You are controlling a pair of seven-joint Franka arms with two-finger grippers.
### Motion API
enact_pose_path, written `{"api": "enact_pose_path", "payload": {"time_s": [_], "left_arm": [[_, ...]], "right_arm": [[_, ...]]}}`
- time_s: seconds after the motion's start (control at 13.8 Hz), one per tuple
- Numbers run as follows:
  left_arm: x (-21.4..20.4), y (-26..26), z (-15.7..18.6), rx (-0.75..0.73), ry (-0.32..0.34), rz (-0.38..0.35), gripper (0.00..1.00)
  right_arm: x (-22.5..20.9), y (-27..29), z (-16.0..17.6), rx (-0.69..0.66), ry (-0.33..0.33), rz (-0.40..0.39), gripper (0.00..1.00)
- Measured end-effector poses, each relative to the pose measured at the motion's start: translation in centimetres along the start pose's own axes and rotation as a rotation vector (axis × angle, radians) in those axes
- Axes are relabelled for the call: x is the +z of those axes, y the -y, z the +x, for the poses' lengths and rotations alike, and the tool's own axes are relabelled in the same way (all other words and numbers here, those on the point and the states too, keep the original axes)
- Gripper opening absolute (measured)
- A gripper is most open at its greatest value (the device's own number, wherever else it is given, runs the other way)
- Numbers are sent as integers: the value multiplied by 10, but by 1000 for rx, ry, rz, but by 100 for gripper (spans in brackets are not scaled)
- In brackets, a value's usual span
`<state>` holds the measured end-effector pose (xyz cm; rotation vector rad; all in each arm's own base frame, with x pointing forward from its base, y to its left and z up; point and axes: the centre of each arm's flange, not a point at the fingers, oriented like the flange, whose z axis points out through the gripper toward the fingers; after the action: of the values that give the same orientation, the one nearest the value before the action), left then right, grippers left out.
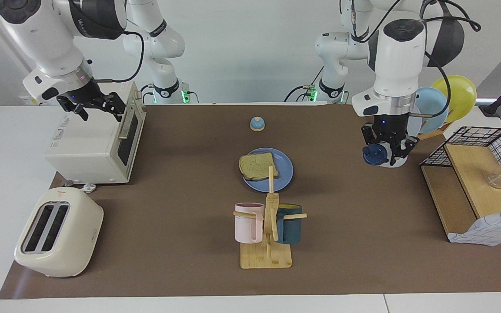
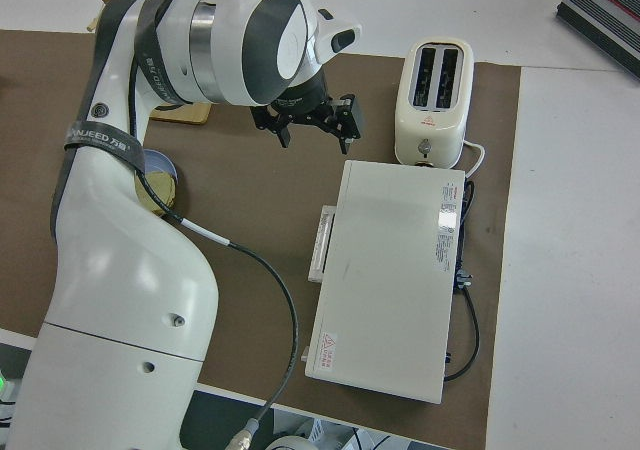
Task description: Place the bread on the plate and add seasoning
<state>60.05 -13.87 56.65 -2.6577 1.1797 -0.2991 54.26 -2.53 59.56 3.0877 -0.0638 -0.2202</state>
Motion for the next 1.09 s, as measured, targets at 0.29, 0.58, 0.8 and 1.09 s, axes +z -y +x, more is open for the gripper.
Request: {"api": "enact_pose_path", "payload": {"time_s": [0.29,0.58,0.8,1.09], "left_arm": [[30,-7,0,-221,-127,-32,42],[67,-29,-2,-530,-295,-19,42],[96,-49,-15,-655,-394,-28,42],[116,-66,-26,-781,-534,-48,42]], "right_arm": [[0,0,0,0,0,0,100],[0,0,0,0,0,0,100],[-5,0,-3,0,-9,0,100],[-7,0,-5,1,-13,0,100]]}}
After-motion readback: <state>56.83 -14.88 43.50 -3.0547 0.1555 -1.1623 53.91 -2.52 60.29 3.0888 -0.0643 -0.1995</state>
